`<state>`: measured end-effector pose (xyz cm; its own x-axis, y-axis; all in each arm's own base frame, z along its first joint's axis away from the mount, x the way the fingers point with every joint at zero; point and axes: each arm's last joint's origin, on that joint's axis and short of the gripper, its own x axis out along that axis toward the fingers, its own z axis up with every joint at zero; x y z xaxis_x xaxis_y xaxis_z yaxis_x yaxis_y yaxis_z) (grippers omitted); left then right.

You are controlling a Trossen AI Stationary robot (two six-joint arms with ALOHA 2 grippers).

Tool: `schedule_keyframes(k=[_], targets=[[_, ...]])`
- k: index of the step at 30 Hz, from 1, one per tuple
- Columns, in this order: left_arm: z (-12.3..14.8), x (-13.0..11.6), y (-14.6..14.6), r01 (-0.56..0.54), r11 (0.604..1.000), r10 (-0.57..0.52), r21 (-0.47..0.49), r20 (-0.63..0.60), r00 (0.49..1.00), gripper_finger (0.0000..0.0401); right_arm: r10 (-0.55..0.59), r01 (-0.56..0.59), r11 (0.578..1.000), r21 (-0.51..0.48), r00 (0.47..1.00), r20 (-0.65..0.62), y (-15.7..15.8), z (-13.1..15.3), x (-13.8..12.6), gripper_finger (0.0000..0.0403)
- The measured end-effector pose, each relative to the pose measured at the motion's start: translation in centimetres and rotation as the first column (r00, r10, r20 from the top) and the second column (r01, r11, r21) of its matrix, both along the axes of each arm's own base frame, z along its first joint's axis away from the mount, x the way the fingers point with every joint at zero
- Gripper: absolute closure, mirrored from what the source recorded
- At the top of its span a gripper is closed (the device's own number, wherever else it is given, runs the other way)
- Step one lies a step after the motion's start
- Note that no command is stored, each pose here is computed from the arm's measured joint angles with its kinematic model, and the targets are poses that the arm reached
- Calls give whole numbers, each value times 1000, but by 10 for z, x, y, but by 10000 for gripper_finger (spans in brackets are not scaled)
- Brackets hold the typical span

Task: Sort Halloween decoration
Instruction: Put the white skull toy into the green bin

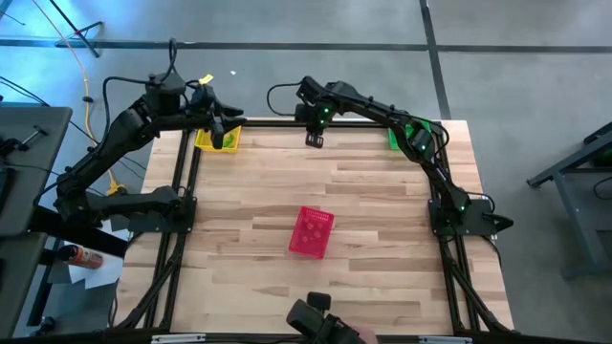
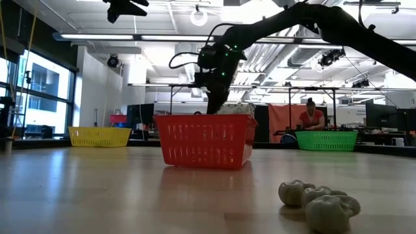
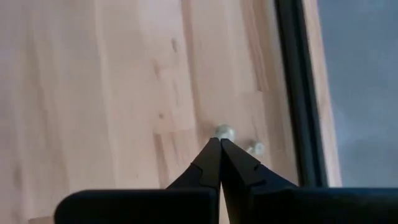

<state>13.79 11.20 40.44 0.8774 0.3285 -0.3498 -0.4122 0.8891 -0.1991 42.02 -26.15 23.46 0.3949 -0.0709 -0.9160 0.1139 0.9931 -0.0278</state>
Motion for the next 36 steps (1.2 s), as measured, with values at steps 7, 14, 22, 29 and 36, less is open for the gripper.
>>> schedule_keyframes(k=[7, 14, 22, 29, 36], targets=[[-1, 0, 0, 0, 1000, 0, -11, -12, 1000, 254, 20, -21, 998, 53, 1000, 16, 2, 3, -2, 403], [-1, 0, 0, 0, 1000, 0, -11, -12, 1000, 254, -46, 44, 996, 81, 999, 15, 1, 3, -3, 402], [-1, 0, 0, -1, 1000, 0, -10, -10, 1000, 254, -162, 167, 975, 145, 986, -47, -19, -15, -14, 362], [-1, 0, 0, -1, 1000, 1, -11, -10, 1000, 254, 47, -29, 994, 107, 984, -171, -25, -48, -18, 240], [-1, 0, 0, -1, 1000, 1, -12, -10, 1000, 254, 173, -171, 985, 26, 962, -210, -27, -63, -12, 204]])
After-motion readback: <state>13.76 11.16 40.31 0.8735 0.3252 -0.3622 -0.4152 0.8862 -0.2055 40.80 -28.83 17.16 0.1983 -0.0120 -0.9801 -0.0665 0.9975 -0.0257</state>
